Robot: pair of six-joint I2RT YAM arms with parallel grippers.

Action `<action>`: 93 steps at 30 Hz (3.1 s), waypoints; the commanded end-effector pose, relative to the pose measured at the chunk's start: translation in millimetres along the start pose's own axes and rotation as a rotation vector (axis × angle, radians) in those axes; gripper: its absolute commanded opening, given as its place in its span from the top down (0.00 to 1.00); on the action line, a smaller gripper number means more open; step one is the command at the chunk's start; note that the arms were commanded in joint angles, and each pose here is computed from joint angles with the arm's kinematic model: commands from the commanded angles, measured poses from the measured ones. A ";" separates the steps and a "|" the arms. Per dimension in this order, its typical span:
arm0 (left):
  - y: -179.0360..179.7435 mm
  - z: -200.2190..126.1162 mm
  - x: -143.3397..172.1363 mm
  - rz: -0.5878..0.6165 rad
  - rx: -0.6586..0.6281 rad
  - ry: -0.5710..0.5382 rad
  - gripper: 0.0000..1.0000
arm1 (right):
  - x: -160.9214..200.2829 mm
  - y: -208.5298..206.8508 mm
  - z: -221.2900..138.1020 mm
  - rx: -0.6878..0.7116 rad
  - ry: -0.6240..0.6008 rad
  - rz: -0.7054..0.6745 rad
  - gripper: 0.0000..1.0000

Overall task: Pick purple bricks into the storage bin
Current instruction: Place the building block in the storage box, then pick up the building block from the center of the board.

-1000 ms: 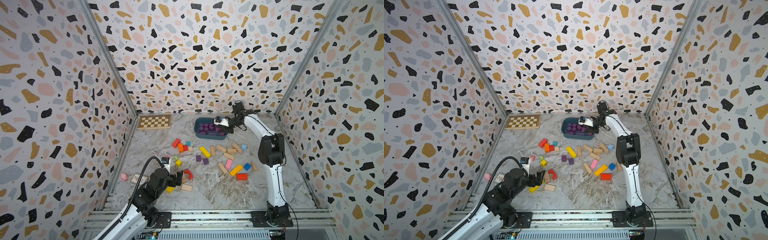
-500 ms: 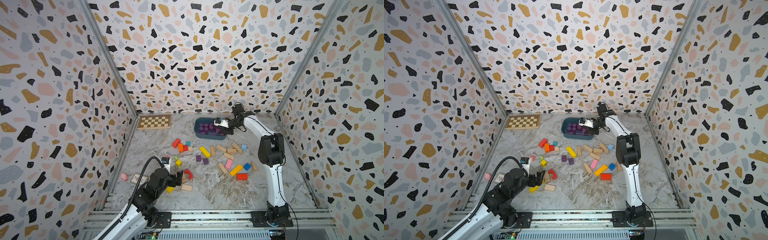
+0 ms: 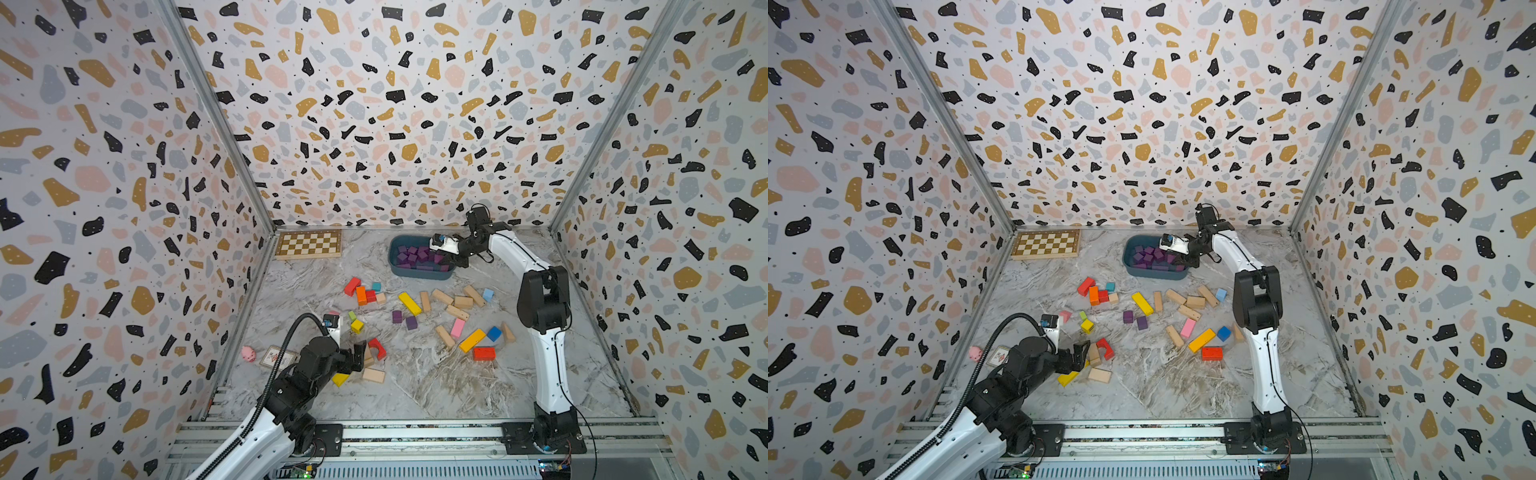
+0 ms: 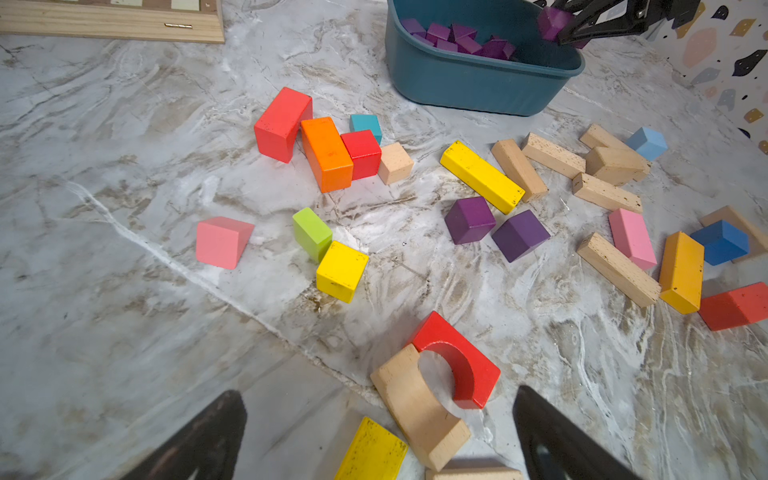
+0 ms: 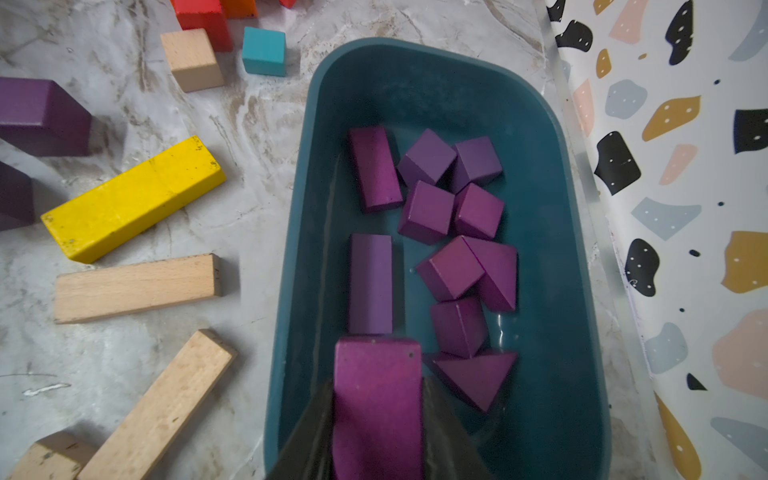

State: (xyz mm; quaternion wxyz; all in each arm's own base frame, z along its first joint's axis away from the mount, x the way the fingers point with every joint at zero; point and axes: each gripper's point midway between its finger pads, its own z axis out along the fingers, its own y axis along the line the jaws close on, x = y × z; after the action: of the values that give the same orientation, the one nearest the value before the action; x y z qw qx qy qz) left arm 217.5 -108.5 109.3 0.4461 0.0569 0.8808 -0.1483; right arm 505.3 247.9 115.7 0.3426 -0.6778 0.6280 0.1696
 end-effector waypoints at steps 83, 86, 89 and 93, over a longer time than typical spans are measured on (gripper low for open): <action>-1.9 -4.1 -4.4 0.001 0.025 -0.054 0.01 | -64.8 213.7 56.0 -0.223 -0.087 -0.129 0.00; -1.9 -4.1 -4.0 0.001 0.025 -0.052 0.01 | -64.7 213.7 56.4 -0.228 -0.084 -0.125 0.00; -1.9 -4.2 -4.4 0.001 0.025 -0.054 0.01 | -63.6 211.5 58.5 -0.244 -0.071 -0.091 0.00; -2.0 -4.2 -4.4 0.001 0.025 -0.053 0.01 | -63.8 207.6 61.3 -0.255 -0.066 -0.029 0.00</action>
State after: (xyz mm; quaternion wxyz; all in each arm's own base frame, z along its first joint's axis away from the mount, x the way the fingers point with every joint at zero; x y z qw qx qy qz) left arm 215.3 -108.4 115.1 0.4619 0.0561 0.8705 -0.1603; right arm 304.3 338.9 55.6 0.2854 -0.7353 0.5619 0.2493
